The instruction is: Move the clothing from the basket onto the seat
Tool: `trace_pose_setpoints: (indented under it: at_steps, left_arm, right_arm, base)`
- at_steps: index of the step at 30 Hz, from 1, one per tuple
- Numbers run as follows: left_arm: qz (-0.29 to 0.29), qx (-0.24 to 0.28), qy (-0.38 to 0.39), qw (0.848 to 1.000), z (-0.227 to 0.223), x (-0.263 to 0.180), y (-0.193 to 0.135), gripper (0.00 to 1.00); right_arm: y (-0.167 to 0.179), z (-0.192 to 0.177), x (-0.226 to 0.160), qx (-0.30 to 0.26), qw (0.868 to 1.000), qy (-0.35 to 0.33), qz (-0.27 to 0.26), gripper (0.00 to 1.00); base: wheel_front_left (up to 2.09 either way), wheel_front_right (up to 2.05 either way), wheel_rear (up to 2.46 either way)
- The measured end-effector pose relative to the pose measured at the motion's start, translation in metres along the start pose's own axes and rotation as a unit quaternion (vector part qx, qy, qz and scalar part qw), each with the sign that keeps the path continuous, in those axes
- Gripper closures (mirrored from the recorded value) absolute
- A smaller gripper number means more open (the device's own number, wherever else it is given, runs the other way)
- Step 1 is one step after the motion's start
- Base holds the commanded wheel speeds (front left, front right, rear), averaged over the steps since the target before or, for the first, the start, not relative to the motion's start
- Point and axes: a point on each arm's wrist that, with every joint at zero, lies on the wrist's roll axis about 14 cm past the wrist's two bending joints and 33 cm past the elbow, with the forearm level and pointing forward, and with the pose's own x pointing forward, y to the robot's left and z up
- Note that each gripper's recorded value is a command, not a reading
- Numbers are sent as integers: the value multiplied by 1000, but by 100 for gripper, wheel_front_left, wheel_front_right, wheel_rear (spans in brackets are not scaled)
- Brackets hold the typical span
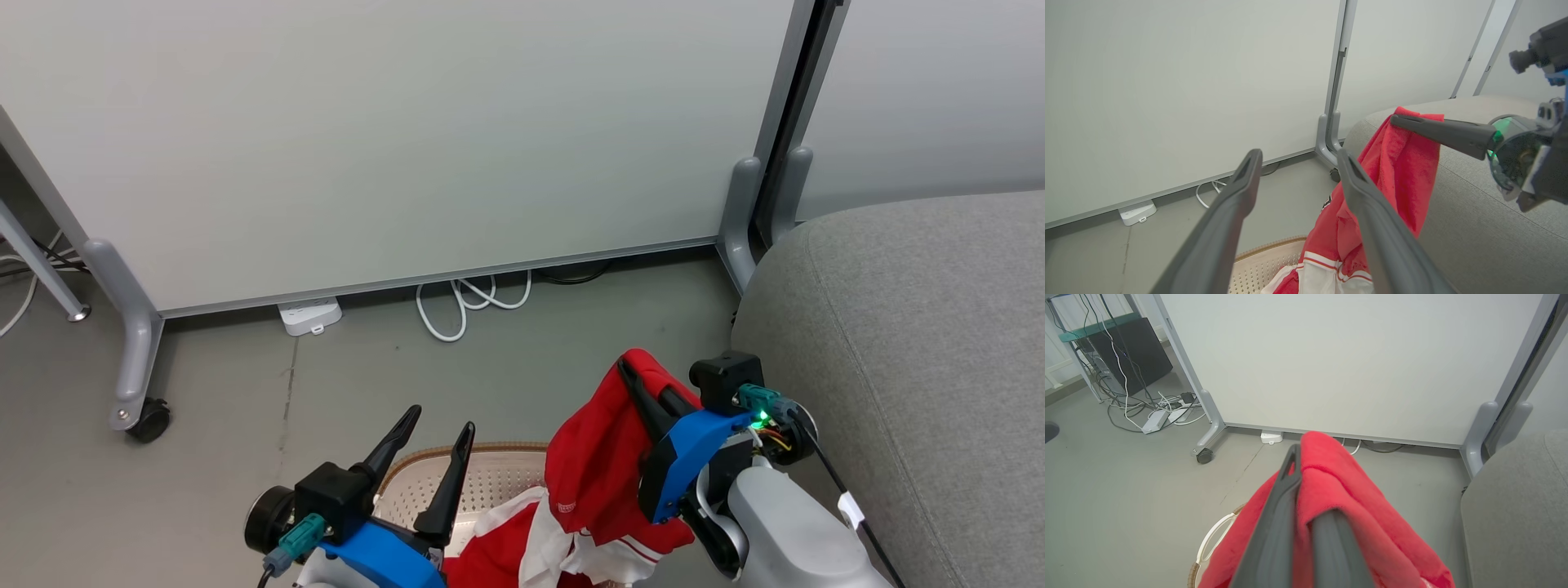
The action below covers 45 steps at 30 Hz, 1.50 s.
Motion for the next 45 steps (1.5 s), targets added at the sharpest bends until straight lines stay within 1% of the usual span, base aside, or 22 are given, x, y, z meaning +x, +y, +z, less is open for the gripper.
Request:
trace_pose_setpoints:
  at_steps: [11, 18, 28, 36, 40, 45]
  left_arm:
    - [-14, 1, 3, 1000, -4, 4, -7, 0]
    - [-36, 0, 4, 999, -7, 16, -19, 0]
    - [-119, -9, 8, 993, -12, 45, -73, 0]
    - [-183, -14, 18, 983, -20, 60, -115, 0]
    - [-206, -15, 21, 978, -23, 66, -130, 0]
    - [-222, -18, 27, 974, -28, 69, -142, 0]
  right_arm:
    - [-7, -1, -5, -2, 1000, 2, -10, 100]
    - [-26, 2, -17, 0, 999, -4, -39, 100]
    - [-72, 2, -55, -3, 994, -7, -112, 100]
    - [-109, 1, -93, 6, 984, -12, -179, 100]
    - [-122, -1, -109, 12, 979, -13, -205, 100]
    - [-130, -3, -121, 16, 975, -14, -223, 100]
  base:
    - [0, 0, 0]
    - [0, 0, 0]
    - [0, 0, 0]
    - [0, 0, 0]
    - [0, 0, 0]
    - [0, 0, 0]
